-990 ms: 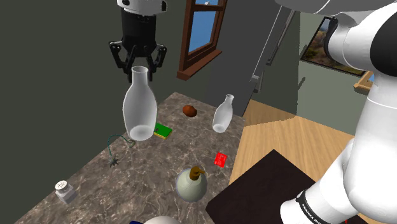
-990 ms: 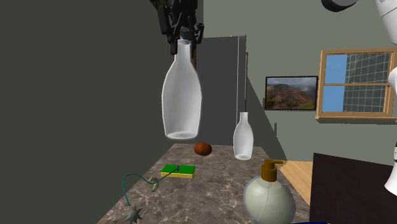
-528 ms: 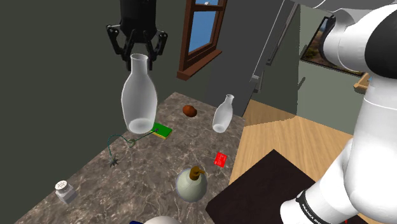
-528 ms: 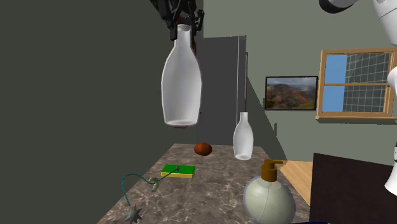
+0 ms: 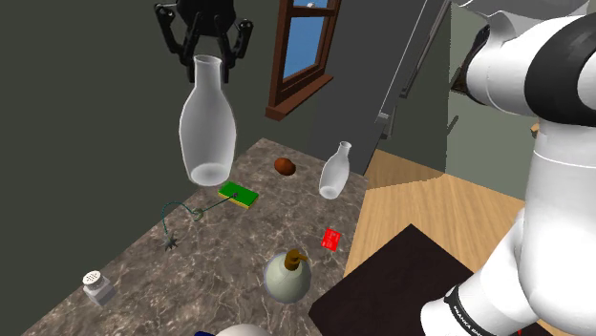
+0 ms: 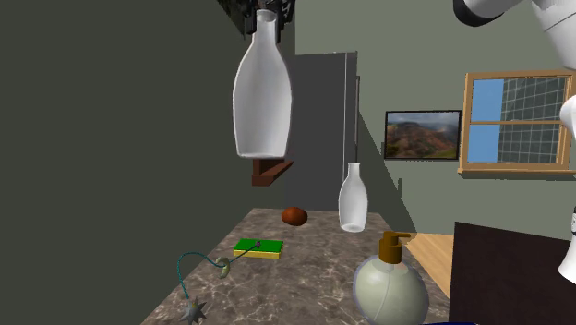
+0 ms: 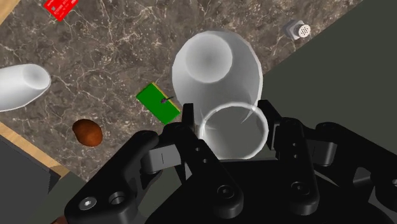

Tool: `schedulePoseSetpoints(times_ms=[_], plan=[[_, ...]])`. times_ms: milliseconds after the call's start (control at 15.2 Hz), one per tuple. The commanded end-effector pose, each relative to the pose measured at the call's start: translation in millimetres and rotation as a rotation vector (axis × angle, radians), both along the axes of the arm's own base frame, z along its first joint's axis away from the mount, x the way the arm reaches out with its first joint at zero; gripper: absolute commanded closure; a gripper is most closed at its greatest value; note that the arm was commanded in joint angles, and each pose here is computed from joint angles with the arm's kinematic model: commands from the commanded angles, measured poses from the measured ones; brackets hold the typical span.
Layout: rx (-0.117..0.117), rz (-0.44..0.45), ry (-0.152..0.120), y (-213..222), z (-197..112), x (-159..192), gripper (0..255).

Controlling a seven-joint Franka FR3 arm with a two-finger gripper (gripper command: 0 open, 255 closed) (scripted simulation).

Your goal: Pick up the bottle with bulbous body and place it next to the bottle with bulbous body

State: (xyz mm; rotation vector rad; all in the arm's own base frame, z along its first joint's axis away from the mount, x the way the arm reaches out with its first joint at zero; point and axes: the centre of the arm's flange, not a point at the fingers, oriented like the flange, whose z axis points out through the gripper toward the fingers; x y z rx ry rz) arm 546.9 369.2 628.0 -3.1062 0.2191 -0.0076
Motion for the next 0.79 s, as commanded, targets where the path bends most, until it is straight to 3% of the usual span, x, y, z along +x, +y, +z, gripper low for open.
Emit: schedulePoseSetpoints(times_ms=[0, 132, 726], plan=[[0.0, 0.0, 0.0, -1, 11, -1, 255], [0.0, 0.0, 0.0, -1, 19, -1, 255], [0.0, 0.0, 0.0, -118, 20, 15, 255]])
